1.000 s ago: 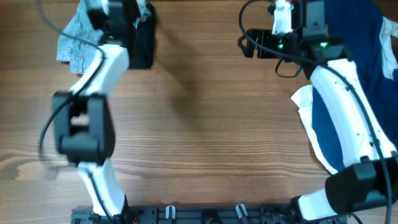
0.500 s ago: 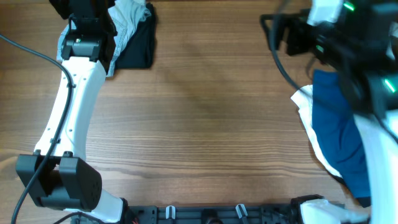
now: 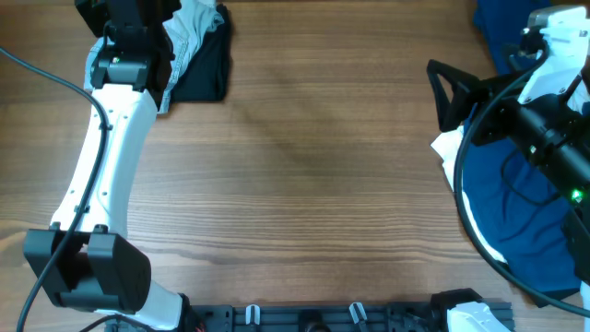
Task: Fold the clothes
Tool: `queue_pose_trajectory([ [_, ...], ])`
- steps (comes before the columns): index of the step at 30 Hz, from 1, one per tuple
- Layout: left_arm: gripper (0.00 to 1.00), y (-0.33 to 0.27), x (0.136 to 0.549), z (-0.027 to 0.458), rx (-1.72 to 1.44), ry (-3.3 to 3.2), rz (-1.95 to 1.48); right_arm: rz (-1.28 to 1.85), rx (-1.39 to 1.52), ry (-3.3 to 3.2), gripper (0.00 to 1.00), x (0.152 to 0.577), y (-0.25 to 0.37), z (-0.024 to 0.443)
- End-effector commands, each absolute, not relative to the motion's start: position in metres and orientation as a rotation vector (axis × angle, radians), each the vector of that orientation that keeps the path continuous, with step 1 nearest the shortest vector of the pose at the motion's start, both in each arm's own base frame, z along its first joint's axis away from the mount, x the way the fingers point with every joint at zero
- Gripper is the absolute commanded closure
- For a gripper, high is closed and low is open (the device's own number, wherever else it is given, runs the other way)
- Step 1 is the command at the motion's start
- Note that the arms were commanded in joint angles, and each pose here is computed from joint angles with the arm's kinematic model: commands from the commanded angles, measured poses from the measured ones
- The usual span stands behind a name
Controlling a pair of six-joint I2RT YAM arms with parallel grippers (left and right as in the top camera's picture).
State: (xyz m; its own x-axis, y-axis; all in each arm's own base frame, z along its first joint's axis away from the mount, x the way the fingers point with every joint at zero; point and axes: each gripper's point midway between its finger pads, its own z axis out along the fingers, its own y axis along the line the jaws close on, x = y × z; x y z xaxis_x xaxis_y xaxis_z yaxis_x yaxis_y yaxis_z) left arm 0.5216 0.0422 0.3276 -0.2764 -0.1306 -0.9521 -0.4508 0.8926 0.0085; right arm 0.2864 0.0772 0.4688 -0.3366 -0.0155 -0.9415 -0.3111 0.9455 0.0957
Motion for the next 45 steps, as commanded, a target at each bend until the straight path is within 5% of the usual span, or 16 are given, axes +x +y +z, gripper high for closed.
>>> queue_pose_trajectory([
  [1, 0.0, 0.043, 0.516, 0.324, -0.436, 1.871, 0.33, 0.22, -0.302, 1.897, 0.0, 0.292, 0.073, 0.465],
  [9, 0.0, 0.044, 0.509, 0.307, -0.423, 1.95, 0.358, 0.161, -0.372, 1.812, 0.0, 0.29, 0.073, 0.423],
  [24, 0.0, 0.044, 0.508, 0.305, -0.422, 1.958, 0.362, 0.185, -0.291, 1.651, 0.0, 0.246, 0.061, 0.23],
  [36, 0.0, 0.044, 0.508, 0.305, -0.422, 1.958, 0.362, 0.181, -0.291, 1.613, 0.0, 0.234, 0.059, 0.173],
  [45, 0.0, 0.044, 0.508, 0.305, -0.422, 1.958, 0.362, 0.181, -0.292, 1.611, 0.0, 0.235, 0.06, 0.172],
])
